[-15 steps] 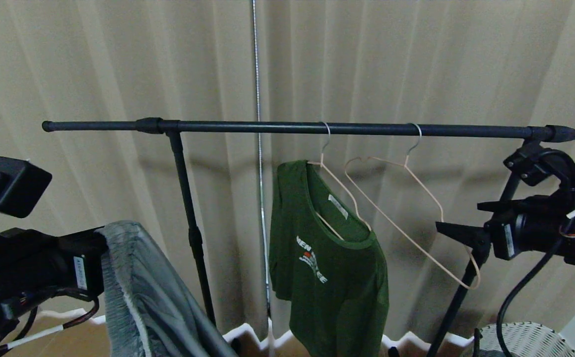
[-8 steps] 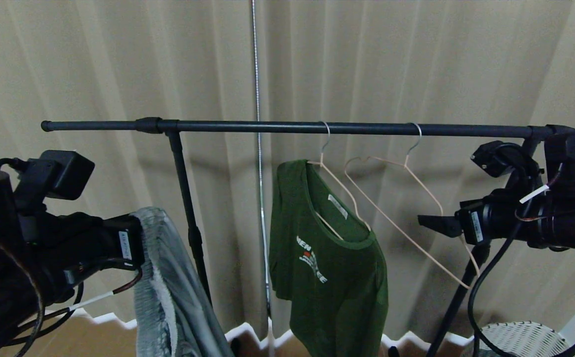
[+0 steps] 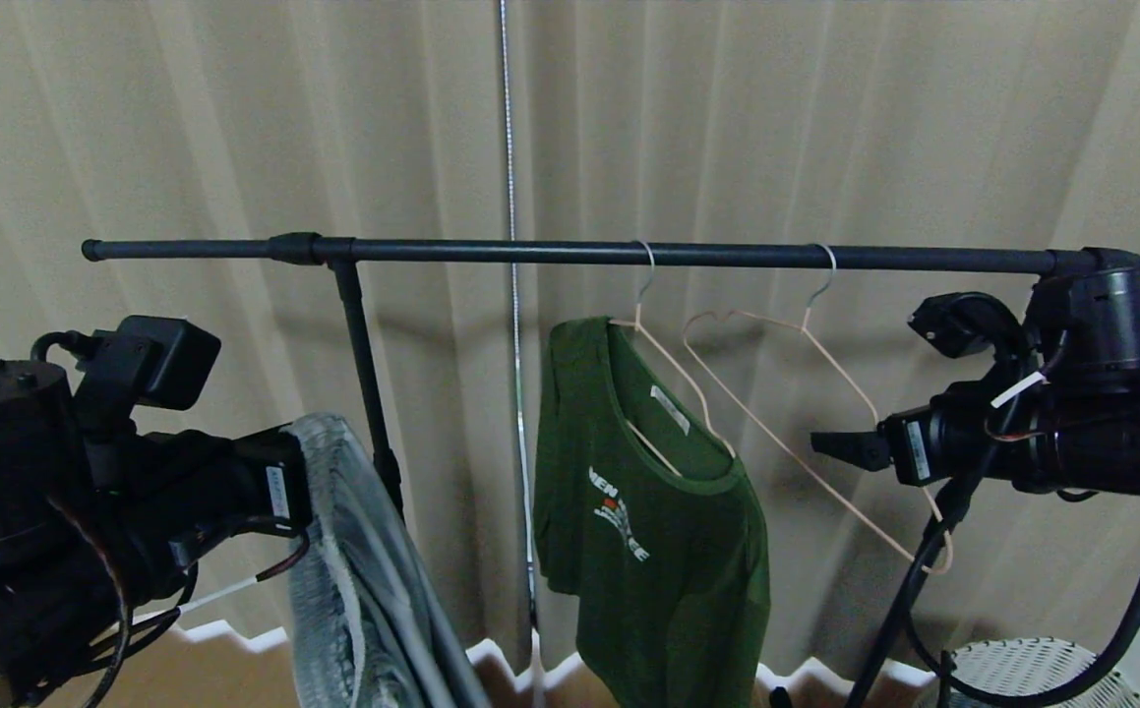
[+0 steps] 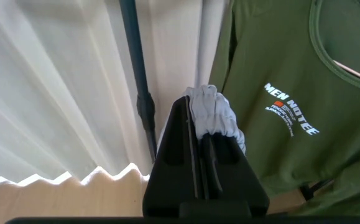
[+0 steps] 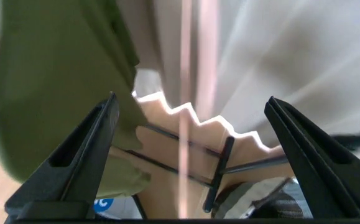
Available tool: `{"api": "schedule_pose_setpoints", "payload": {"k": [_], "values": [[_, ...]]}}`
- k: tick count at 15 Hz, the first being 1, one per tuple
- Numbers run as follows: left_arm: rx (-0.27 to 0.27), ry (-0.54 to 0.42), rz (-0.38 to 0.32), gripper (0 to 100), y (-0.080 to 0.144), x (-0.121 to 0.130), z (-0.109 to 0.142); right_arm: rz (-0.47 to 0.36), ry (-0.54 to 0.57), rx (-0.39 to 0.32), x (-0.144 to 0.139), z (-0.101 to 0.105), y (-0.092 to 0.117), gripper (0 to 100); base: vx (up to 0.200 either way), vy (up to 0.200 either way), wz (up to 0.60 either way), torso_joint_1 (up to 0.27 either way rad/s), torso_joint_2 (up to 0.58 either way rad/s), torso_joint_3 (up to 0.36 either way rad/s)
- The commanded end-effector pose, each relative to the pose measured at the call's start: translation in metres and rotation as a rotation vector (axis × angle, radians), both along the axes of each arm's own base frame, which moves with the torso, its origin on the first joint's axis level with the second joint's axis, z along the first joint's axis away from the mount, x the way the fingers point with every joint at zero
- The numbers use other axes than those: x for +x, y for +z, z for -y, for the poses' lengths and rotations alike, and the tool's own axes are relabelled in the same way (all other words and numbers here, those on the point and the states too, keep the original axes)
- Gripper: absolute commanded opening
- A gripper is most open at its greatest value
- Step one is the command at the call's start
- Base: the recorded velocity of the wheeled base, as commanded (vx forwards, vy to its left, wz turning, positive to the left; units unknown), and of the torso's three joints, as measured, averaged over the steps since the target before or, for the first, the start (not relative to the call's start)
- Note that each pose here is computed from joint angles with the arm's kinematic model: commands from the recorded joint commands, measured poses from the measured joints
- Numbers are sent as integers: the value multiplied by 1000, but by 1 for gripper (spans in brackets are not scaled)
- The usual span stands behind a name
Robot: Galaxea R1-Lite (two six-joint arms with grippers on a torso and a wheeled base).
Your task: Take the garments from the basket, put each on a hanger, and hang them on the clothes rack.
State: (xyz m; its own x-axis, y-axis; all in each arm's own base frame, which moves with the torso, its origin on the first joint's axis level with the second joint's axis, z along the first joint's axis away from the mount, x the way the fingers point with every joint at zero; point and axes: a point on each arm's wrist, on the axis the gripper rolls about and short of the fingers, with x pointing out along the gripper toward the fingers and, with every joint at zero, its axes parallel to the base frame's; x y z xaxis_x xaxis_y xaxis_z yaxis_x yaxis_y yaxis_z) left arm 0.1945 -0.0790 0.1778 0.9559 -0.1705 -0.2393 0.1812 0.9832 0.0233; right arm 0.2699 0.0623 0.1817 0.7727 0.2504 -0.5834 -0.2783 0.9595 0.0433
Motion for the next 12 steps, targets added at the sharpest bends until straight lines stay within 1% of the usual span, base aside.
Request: {"api": "schedule_pose_setpoints", "payload": {"k": [1, 4, 6, 9, 10, 12], "values": [[-2, 5, -1, 0, 0, 0, -1, -8, 17, -4, 7, -6, -4, 100, 0, 0, 0, 0, 0, 0], [-3, 7, 5, 0, 1, -1, -2, -12, 16, -7, 17, -9, -12, 100, 0, 0, 0, 0, 0, 0], [-5, 28, 14, 0, 3, -1, -7, -4, 10, -8, 18, -8, -11, 100, 0, 0, 0, 0, 0, 0], [-5, 28, 14, 0, 3, -1, -7, -4, -6, -8, 21, -4, -11, 100, 0, 0, 0, 0, 0, 0], [-5, 28, 14, 0, 3, -1, -7, -2, -6, -7, 21, -4, -11, 0, 0, 0, 0, 0, 0, 0], [-4, 28, 14, 0, 3, -1, -7, 11, -8, -4, 22, -4, -7, 0, 0, 0, 0, 0, 0, 0]]}}
